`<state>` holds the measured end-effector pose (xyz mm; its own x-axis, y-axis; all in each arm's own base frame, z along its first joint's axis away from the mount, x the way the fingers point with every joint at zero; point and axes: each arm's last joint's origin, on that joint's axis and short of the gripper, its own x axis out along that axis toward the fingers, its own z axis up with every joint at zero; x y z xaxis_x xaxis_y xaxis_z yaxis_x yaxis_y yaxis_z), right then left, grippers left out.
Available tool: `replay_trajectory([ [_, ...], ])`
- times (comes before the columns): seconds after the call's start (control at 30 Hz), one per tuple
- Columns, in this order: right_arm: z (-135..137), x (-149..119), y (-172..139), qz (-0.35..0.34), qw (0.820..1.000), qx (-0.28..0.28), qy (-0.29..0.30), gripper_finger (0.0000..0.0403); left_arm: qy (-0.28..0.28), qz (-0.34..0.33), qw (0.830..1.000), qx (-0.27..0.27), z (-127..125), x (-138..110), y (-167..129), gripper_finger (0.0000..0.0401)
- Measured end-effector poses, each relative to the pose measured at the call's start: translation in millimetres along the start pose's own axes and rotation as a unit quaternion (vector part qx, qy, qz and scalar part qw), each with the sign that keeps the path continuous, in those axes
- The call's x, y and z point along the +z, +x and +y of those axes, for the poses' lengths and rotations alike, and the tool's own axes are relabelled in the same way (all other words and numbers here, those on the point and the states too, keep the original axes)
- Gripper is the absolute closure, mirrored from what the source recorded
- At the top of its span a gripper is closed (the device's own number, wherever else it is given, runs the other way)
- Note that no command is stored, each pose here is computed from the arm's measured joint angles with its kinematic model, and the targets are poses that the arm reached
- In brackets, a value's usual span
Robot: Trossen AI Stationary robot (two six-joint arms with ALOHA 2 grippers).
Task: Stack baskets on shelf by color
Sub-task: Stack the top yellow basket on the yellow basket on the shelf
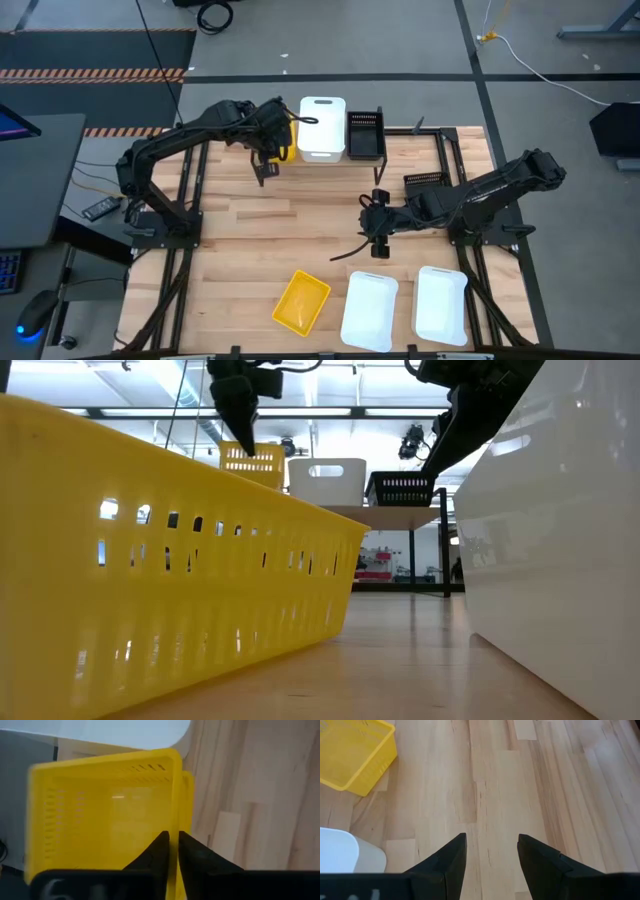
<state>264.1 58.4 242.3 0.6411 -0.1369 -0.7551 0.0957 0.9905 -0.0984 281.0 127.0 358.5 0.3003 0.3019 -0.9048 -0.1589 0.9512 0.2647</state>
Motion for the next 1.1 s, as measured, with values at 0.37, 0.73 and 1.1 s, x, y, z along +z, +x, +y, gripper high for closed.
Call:
replay_trajectory([
  [0.37,0.0,0.0,0.0,0.0,1.0,0.0,0.0,0.0221,-0.005,0.007,1.0,0.015,1.4,-0.8,0.1,0.0269],
  [0.73,0.0,0.1,0.0,0.0,1.0,0.0,0.0,0.0221,0.026,0.1,0.995,0.002,-15.0,-25.9,53.3,0.0251],
  [1.1,-2.2,0.8,0.6,-0.002,1.0,-0.002,0.004,0.0221,0.036,0.103,0.993,0.042,-11.4,-24.2,49.4,0.0259],
])
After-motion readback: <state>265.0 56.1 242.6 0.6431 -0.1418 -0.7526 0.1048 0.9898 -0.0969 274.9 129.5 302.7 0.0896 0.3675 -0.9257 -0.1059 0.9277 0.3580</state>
